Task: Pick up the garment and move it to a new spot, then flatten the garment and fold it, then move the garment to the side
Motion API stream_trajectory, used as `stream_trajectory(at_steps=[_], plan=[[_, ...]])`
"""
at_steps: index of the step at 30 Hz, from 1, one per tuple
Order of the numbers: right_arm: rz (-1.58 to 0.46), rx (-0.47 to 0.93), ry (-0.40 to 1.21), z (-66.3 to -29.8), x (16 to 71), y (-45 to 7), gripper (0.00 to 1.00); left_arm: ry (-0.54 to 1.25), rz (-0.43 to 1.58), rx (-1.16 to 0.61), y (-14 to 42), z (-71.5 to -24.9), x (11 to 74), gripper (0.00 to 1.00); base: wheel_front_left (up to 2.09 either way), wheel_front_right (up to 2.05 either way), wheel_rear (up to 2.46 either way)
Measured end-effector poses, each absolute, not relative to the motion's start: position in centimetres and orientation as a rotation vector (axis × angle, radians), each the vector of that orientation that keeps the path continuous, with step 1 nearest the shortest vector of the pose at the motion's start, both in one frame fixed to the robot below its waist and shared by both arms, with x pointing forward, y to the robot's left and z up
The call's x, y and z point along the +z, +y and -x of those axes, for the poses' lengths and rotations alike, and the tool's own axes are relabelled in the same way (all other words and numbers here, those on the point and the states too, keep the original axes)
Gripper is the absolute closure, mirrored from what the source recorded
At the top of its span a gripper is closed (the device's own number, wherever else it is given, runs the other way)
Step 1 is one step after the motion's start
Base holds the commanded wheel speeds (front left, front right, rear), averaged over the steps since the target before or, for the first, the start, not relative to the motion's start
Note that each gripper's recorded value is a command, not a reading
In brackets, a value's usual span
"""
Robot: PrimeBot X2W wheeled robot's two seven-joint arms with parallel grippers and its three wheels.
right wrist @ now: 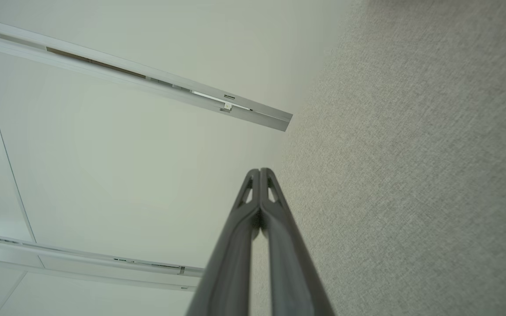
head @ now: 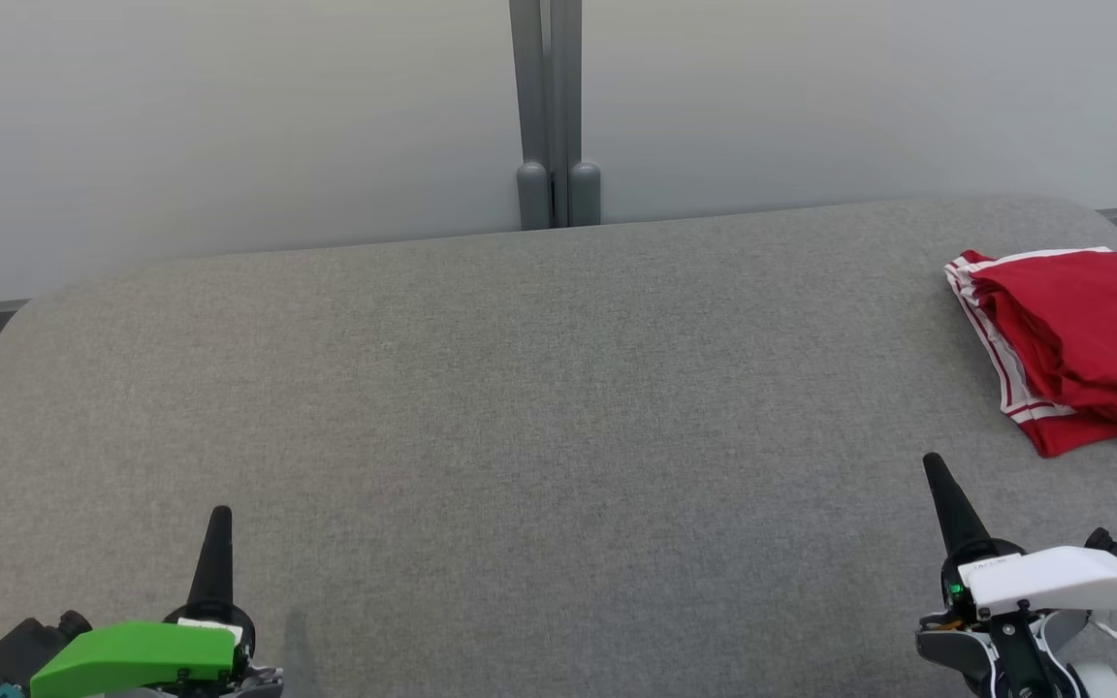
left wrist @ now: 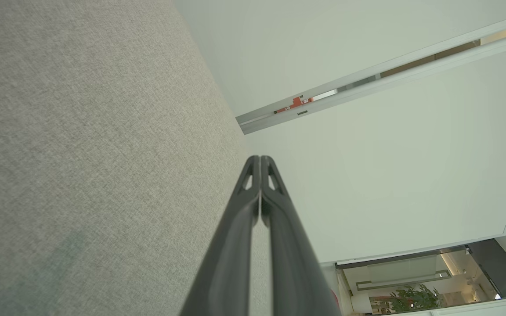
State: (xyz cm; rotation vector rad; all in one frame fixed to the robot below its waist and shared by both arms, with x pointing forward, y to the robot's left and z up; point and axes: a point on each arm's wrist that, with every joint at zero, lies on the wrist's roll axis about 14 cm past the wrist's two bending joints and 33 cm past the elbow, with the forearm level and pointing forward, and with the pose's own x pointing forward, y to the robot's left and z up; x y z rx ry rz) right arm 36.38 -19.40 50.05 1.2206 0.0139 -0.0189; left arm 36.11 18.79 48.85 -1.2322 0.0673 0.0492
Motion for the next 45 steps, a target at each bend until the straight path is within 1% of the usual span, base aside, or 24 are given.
stream_trajectory(at_steps=[45], plan=[[-1.571,-0.007,0.006,-38.8,50.5,-20.0,1.00,0.012,1.574,0.012,20.0,-38.7,50.3,1.00,0.00,0.00,0.00]])
